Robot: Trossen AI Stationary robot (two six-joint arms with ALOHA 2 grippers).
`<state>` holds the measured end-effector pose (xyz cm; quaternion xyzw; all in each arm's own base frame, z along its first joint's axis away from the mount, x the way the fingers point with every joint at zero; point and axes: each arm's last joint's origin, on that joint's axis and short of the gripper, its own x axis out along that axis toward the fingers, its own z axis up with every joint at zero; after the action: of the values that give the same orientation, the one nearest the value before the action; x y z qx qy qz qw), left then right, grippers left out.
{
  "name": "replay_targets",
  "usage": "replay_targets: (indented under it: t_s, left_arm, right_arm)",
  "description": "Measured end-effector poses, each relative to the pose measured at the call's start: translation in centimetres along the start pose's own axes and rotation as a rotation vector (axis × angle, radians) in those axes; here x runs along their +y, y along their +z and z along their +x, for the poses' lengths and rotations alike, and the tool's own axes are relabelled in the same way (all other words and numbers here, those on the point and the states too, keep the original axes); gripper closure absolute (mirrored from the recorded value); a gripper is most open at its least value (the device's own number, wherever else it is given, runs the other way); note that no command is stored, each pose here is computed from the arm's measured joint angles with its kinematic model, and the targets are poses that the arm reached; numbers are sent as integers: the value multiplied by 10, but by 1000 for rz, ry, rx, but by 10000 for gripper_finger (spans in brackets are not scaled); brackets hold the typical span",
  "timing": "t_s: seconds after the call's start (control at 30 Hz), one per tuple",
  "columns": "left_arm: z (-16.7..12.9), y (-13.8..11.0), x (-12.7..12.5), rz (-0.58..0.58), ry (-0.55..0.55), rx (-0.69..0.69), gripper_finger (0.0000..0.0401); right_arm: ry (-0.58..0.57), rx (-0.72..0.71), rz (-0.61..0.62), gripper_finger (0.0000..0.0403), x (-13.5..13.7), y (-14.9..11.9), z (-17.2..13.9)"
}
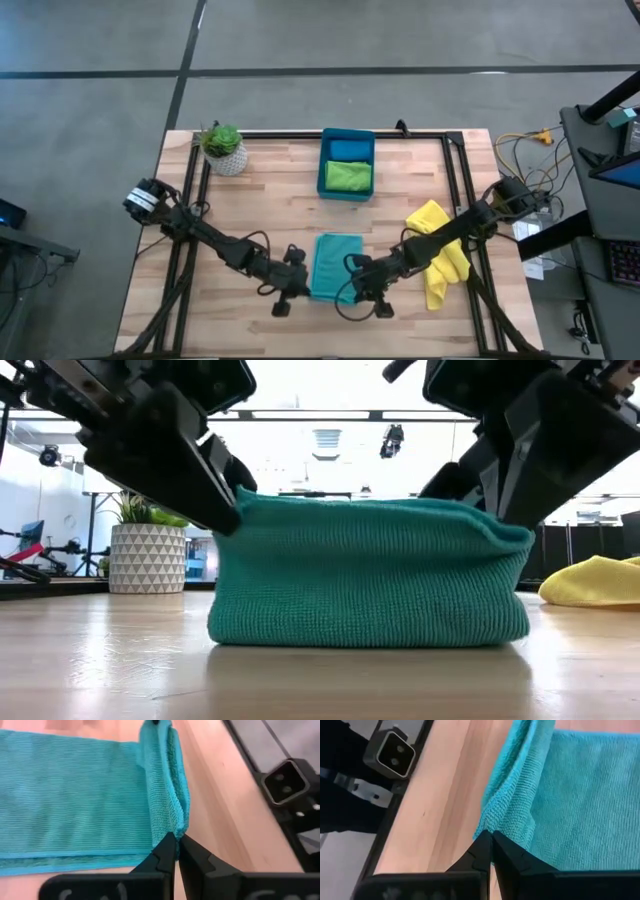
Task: Fold microfiber towels
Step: Fold the light blue microfiber cloth
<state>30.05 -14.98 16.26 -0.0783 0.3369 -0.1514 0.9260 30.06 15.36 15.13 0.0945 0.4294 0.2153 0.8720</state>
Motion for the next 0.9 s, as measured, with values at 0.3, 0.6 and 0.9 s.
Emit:
replay_targets:
  t_s: [0.3, 0.6, 0.9]
  left_arm:
    - [0, 0, 21, -38, 52, -46, 401]
    - [-1, 5, 42, -73, 98, -68, 401]
    - [-2, 4, 59, -103, 140, -65, 401]
  right_arm:
    - [16, -53, 107, 394, -15, -13, -8]
    - [-23, -74, 156, 394, -30, -18, -21]
    - [-71, -116, 217, 394, -48, -29, -36]
